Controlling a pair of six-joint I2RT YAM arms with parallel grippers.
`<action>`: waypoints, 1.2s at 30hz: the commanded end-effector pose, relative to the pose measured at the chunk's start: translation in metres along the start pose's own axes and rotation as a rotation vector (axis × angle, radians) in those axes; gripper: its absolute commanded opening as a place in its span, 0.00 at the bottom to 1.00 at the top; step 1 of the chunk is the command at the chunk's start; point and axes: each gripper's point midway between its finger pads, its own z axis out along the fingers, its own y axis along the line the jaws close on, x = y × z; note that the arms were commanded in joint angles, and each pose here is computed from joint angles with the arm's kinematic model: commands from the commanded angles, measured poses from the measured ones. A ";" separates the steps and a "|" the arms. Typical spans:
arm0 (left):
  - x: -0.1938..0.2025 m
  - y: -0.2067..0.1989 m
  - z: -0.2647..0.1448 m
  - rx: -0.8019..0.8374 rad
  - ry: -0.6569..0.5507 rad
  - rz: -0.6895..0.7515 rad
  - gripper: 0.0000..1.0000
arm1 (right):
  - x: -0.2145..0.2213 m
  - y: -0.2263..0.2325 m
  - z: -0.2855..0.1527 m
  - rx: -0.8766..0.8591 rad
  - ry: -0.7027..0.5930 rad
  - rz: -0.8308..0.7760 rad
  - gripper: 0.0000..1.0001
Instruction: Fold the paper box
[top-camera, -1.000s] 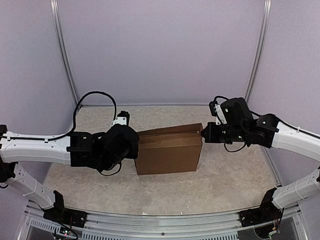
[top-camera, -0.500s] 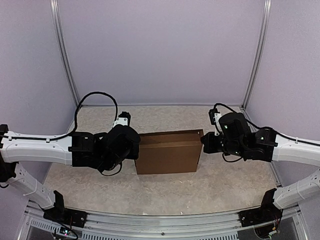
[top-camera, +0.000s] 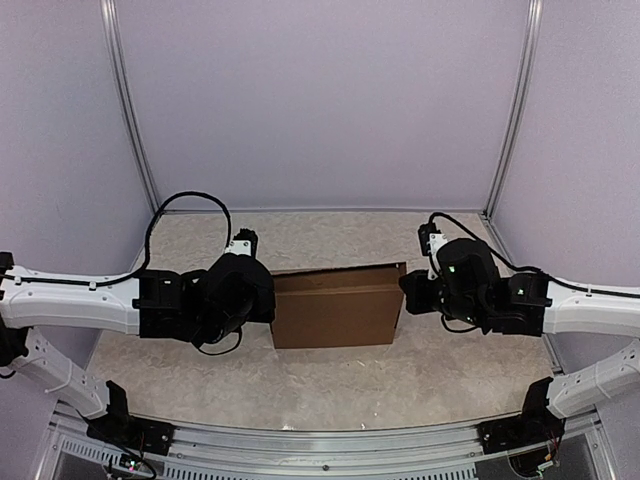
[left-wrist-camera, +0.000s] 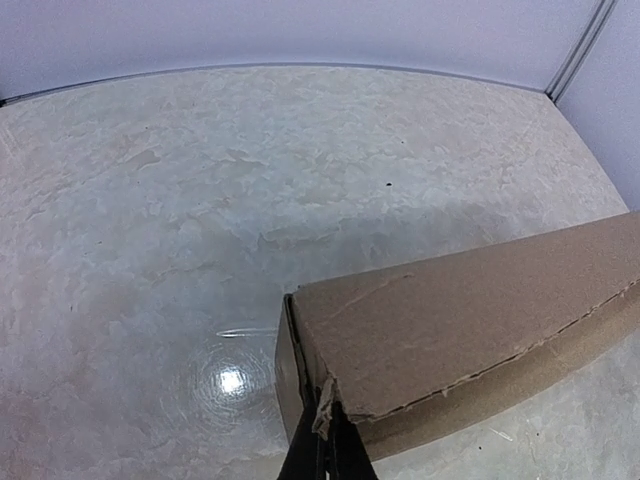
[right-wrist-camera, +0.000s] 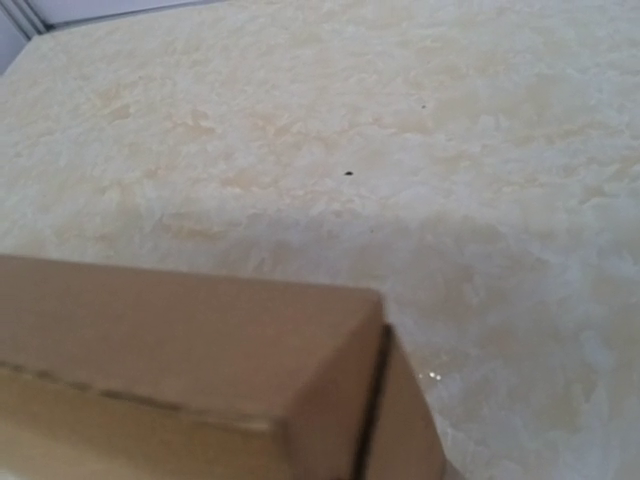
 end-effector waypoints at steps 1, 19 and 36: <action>0.070 0.009 0.009 0.018 0.241 0.098 0.00 | 0.028 -0.005 -0.002 0.012 0.097 -0.058 0.14; 0.067 0.016 0.014 -0.004 0.239 0.084 0.00 | -0.078 0.028 -0.052 -0.052 -0.116 -0.225 0.27; 0.064 0.011 0.012 0.018 0.243 0.072 0.00 | -0.076 0.066 0.015 -0.061 -0.128 -0.266 0.00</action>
